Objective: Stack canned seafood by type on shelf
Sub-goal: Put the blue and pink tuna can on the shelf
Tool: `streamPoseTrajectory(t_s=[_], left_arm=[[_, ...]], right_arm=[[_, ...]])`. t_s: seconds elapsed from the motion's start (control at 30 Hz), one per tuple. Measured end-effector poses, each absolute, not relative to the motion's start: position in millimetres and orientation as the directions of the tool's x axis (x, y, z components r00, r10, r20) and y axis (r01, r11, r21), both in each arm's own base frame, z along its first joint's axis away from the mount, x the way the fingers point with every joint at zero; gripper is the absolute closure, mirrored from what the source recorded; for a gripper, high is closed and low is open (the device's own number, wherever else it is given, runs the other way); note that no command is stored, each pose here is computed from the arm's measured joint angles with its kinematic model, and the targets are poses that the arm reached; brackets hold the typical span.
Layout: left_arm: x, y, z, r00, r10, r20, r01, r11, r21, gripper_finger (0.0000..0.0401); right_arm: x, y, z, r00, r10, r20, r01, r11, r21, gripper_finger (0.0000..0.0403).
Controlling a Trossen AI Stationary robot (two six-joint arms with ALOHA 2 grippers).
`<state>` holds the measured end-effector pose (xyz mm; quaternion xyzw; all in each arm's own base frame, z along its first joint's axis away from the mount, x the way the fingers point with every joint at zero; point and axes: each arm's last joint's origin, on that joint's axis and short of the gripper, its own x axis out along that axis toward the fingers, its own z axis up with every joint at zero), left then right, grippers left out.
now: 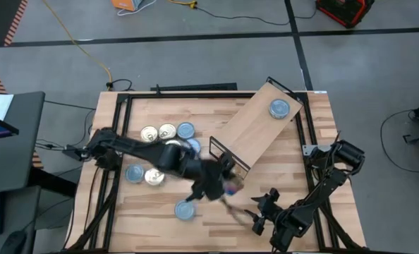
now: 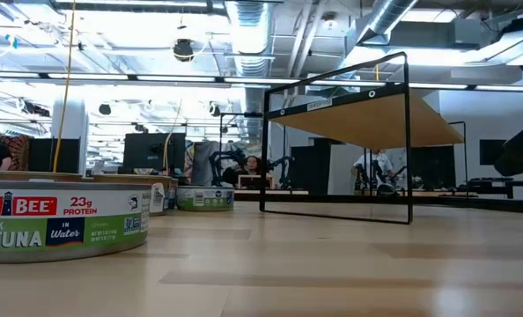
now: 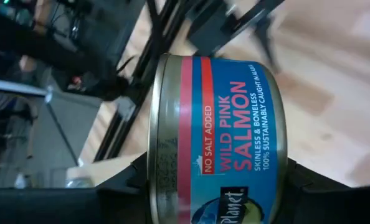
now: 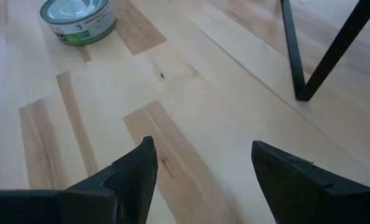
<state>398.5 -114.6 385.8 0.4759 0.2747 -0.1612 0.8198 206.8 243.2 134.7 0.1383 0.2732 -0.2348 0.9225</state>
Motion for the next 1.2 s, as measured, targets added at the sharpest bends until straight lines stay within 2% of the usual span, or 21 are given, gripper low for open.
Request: streamPoseTrajectory(t_s=[0.1, 0.3, 0.53, 0.7, 0.9, 1.1, 1.2], left_arm=[[413, -89, 381, 0.807, -0.008, -0.59, 0.511, 0.508, 0.693, 0.0227], [439, -40, 377, 0.882, -0.006, -0.472, 0.408, 0.511, 0.757, 0.0227], [450, 27, 359, 0.915, 0.025, -0.403, 0.33, 0.53, 0.781, 0.0222], [453, 59, 342, 0.924, 0.011, -0.383, 0.32, 0.529, 0.786, 0.0218], [463, 66, 311, 0.891, -0.007, -0.454, 0.391, 0.52, 0.76, 0.0218], [468, 55, 309, 0.895, 0.028, -0.445, 0.39, 0.433, 0.813, 0.0218], [468, 54, 309, 0.898, 0.036, -0.439, 0.382, 0.431, 0.817, 0.0217]], right_arm=[[205, 243, 142, 0.748, -0.346, -0.566, 0.504, 0.851, 0.147, 0.0117], [185, 242, 165, 0.76, -0.321, -0.565, 0.474, 0.869, 0.144, 0.0117], [157, 227, 183, 0.744, -0.396, -0.538, 0.506, 0.86, 0.066, 0.0117], [155, 217, 185, 0.716, -0.448, -0.535, 0.539, 0.842, 0.016, 0.0117], [156, 215, 184, 0.709, -0.458, -0.536, 0.545, 0.838, 0.006, 0.0117], [155, 215, 184, 0.706, -0.46, -0.538, 0.544, 0.839, -0.003, 0.0117], [155, 214, 184, 0.703, -0.466, -0.538, 0.543, 0.839, -0.018, 0.0117]])
